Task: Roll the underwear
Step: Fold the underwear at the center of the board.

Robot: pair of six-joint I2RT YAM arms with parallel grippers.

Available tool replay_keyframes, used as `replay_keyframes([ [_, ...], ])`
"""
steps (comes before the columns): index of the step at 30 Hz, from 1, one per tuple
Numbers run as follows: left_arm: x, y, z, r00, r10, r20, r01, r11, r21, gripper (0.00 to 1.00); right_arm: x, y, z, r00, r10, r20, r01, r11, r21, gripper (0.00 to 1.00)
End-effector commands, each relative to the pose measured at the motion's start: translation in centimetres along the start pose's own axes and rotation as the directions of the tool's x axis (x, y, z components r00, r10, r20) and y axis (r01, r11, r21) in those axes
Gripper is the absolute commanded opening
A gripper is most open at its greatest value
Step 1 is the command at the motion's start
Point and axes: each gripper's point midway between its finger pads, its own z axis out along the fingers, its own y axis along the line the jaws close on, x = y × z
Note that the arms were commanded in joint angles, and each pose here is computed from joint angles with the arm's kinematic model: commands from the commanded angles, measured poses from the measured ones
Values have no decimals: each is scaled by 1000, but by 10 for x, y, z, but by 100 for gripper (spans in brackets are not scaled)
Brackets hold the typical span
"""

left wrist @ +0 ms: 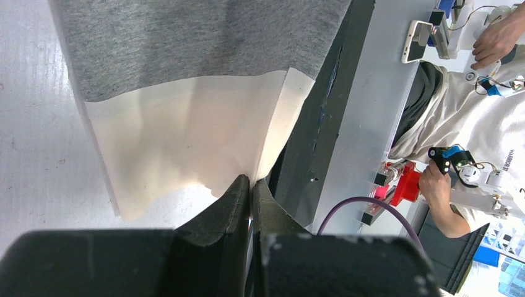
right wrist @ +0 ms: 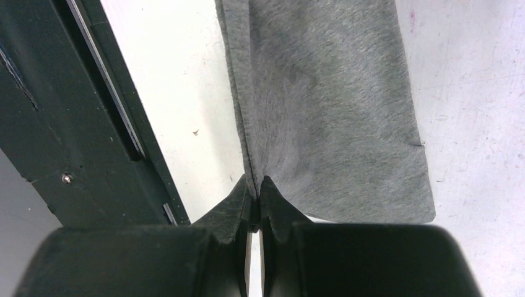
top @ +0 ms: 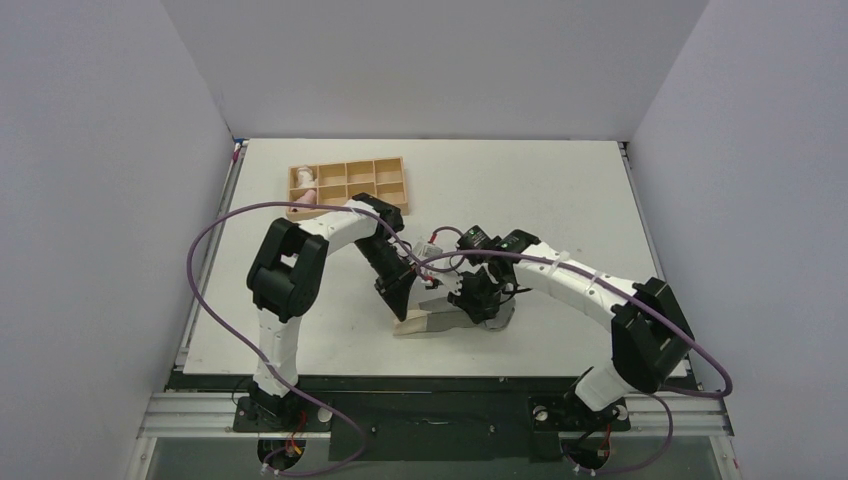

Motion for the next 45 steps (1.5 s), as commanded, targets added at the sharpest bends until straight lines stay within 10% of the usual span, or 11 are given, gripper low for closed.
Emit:
replay_keyframes([
  [1,-2,7,-10,1000,-8,-8,7,999,-36,0,0,-2,-7,999,-35,-26,33,997,-71,0],
  [45,-9,65,-39,990,-134,41,139,968,-206,0,-3,-70,16,955,-202,-216,168,972,-164,6],
])
